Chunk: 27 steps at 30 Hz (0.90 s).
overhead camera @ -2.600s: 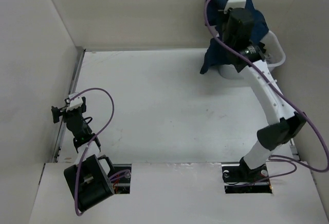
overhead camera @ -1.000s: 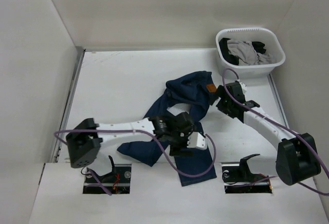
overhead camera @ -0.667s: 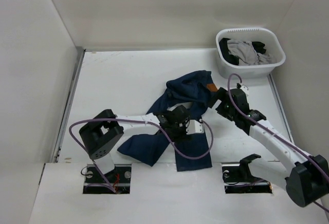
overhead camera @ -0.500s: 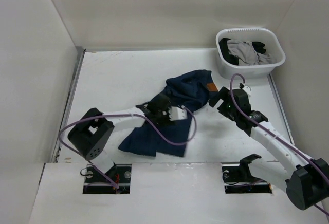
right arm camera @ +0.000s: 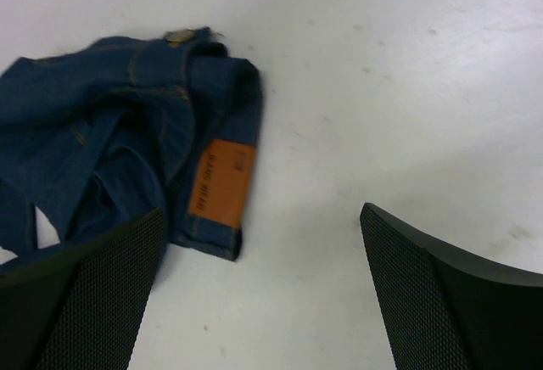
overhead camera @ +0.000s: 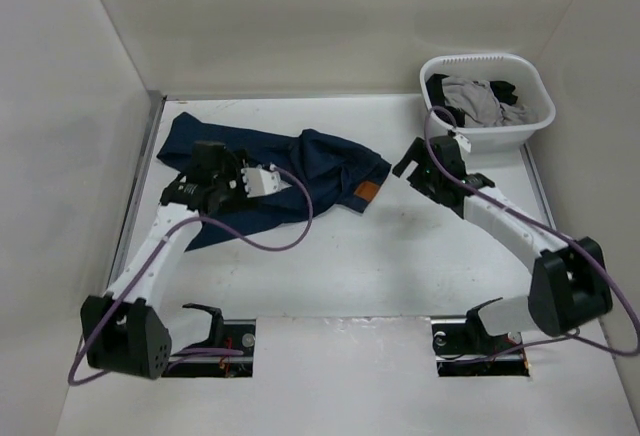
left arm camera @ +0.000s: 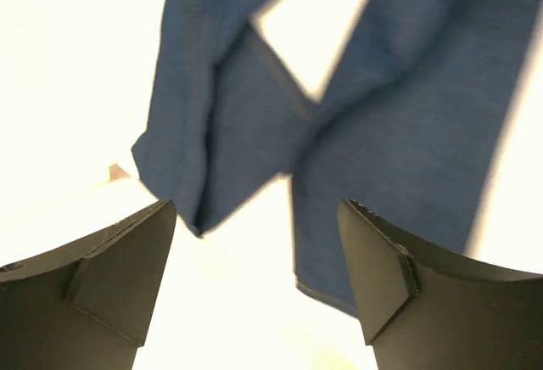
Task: Fold and stack the trousers
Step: Flatten the trousers out
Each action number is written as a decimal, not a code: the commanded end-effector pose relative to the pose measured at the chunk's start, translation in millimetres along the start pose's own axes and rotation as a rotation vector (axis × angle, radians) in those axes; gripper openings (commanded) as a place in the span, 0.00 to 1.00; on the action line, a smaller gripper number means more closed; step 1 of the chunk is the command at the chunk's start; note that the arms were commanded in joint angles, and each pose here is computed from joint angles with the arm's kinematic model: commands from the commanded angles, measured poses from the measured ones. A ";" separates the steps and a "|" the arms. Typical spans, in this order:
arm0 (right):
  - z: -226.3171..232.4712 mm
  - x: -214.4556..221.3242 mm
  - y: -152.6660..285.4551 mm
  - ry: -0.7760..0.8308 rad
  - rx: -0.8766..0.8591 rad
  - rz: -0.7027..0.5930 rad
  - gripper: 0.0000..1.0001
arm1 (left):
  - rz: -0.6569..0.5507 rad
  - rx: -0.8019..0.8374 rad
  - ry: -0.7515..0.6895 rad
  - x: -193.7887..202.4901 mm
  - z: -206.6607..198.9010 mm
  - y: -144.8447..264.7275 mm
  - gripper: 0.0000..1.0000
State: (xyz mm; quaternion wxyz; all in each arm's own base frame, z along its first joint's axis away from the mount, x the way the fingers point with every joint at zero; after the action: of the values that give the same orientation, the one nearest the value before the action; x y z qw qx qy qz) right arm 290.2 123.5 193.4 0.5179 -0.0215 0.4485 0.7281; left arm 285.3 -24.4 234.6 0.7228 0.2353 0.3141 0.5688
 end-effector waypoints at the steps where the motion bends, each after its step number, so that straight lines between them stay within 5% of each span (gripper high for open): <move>1: 53.5 2.7 -18.5 0.009 -0.124 0.055 1.00 | 0.070 0.405 0.034 26.2 -92.5 6.9 0.75; 9: 79.8 37.1 -83.6 0.028 -0.083 0.151 1.00 | 0.311 0.256 0.216 117.0 -127.3 20.2 0.80; 12: 90.0 33.6 -101.9 0.034 -0.069 0.115 1.00 | 0.341 0.257 0.168 120.2 -125.3 8.0 0.79; 16: 96.6 34.3 -120.6 0.042 -0.073 0.138 0.84 | 0.441 0.230 0.074 139.0 -123.5 -13.3 0.80; 22: 87.6 39.5 -152.8 -0.025 -0.040 0.224 0.79 | 0.412 0.286 0.029 146.7 -133.5 -38.7 0.79; 26: 84.5 41.5 -160.7 -0.041 -0.036 0.251 0.45 | 0.419 0.284 0.039 149.4 -131.9 -48.7 0.59; 27: 84.8 41.4 -160.3 -0.043 -0.044 0.257 0.16 | 0.427 0.284 0.059 153.0 -129.8 -49.7 0.33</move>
State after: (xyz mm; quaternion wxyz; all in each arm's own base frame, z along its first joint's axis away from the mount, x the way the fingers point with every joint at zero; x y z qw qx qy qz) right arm 420.8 215.5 108.7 0.4263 0.0431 0.4544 0.7809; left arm 250.6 114.5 105.8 0.5285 0.3766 0.3123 0.6938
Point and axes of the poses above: each gripper's point midway between its finger pads, its own y axis back along the fingers, its own z axis along the line the jaws close on, x = y × z, the point moved 9 cm from there along y, back along the fingers, and after that the axes turned 12 degrees about -y, right-handed, at the moved point
